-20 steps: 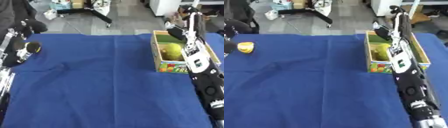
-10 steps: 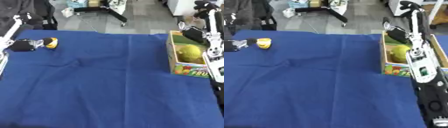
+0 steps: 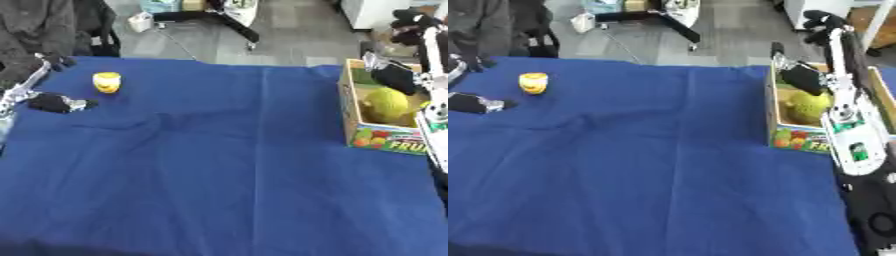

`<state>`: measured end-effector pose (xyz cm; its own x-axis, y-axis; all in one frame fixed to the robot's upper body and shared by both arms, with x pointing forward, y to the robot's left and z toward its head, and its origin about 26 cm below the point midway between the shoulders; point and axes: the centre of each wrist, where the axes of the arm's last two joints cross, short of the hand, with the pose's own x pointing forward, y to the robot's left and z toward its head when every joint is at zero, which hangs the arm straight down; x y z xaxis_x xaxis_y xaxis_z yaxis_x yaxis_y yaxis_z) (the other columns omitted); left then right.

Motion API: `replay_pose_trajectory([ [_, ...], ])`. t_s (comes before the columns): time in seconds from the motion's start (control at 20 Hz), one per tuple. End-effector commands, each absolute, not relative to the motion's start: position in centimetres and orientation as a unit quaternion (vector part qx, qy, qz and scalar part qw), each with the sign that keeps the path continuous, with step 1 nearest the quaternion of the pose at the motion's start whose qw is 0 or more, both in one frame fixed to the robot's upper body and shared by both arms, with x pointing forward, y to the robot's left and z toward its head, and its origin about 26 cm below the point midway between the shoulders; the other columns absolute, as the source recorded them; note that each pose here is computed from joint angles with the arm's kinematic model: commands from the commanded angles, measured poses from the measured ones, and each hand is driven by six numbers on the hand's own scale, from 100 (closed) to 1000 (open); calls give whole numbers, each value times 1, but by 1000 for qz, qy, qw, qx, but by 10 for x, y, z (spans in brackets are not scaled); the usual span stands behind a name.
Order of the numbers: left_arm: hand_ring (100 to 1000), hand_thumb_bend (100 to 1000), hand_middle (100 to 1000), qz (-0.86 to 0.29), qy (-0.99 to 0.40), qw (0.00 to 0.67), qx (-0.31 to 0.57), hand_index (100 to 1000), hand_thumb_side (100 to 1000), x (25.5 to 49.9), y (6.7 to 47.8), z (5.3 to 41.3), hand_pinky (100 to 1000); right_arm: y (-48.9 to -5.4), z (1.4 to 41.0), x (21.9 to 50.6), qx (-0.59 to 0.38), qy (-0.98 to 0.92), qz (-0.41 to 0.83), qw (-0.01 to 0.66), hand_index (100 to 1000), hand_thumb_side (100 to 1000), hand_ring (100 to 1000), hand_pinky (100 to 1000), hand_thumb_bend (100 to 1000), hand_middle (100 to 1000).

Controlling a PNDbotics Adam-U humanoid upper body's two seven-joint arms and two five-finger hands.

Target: Pick up the objects with one hand, pass them to the other hand, and then place them into the box on the other side of the table.

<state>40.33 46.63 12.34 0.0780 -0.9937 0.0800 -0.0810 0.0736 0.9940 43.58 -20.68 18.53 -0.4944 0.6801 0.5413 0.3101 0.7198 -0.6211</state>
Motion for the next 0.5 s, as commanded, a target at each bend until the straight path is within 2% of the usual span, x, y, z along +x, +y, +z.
replay_pose_trajectory([
  [0.05,710,667,717,-412,-476,526,572,832,518,406,478,122,745,-207,199,434,-293,-845,224,388,827,278,657,729,325,697],
  [0.5,679,639,676,-303,-465,505,661,792,490,404,487,110,727,-201,203,429,-271,-856,220,382,826,279,655,726,318,695],
])
